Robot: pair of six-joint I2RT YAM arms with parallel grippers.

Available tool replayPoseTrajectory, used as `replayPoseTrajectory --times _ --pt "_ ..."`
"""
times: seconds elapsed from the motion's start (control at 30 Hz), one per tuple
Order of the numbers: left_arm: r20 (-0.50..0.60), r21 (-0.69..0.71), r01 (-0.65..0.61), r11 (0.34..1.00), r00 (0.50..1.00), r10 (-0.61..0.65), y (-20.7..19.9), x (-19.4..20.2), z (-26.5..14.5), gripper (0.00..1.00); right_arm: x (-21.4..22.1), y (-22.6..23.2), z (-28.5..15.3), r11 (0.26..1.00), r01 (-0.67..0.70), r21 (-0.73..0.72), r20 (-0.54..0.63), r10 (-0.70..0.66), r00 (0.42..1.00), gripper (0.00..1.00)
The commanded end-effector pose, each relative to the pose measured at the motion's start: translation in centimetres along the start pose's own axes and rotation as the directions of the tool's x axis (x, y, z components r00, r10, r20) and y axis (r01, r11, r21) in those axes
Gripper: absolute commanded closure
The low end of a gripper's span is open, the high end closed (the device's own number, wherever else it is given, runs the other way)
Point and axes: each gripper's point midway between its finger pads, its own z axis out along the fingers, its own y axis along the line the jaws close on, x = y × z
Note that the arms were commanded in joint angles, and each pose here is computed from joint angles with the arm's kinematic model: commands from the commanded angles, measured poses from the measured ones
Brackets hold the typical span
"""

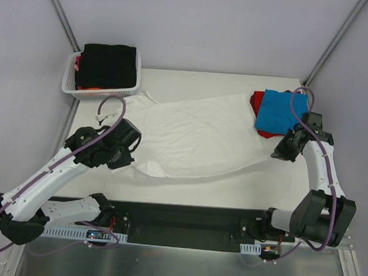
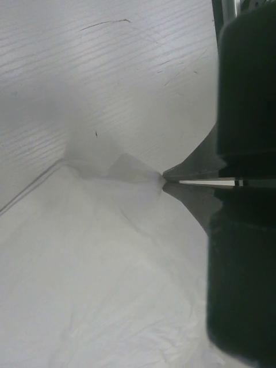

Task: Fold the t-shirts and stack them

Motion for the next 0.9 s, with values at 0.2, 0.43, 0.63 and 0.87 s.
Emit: replayPoseTrajectory --times 0.2,0.43,0.63,0.87 --pt "-0.2 0.088 0.074 0.993 0.978 -0.055 3.0 4.8 -4.1 1.0 0.7 0.4 -2.1 0.999 0.0 -0.048 0.045 0.002 0.999 0.99" --pt "-0.257 0.122 0.108 0.987 0.964 -0.073 4.5 7.1 -4.1 1.0 3.0 -0.1 -2.8 0.998 -0.005 -0.065 0.044 0.008 0.999 0.99" --pt "-0.207 0.111 0.105 0.988 0.975 -0.08 4.5 6.0 -4.1 1.0 3.7 -0.9 -2.8 0.999 0.01 -0.038 0.038 -0.008 0.999 0.99" --pt "-0.161 0.027 0.168 0.985 0.974 -0.162 4.6 5.1 -2.9 1.0 2.6 -0.8 -3.1 1.0 0.01 -0.019 0.05 -0.009 0.999 0.99"
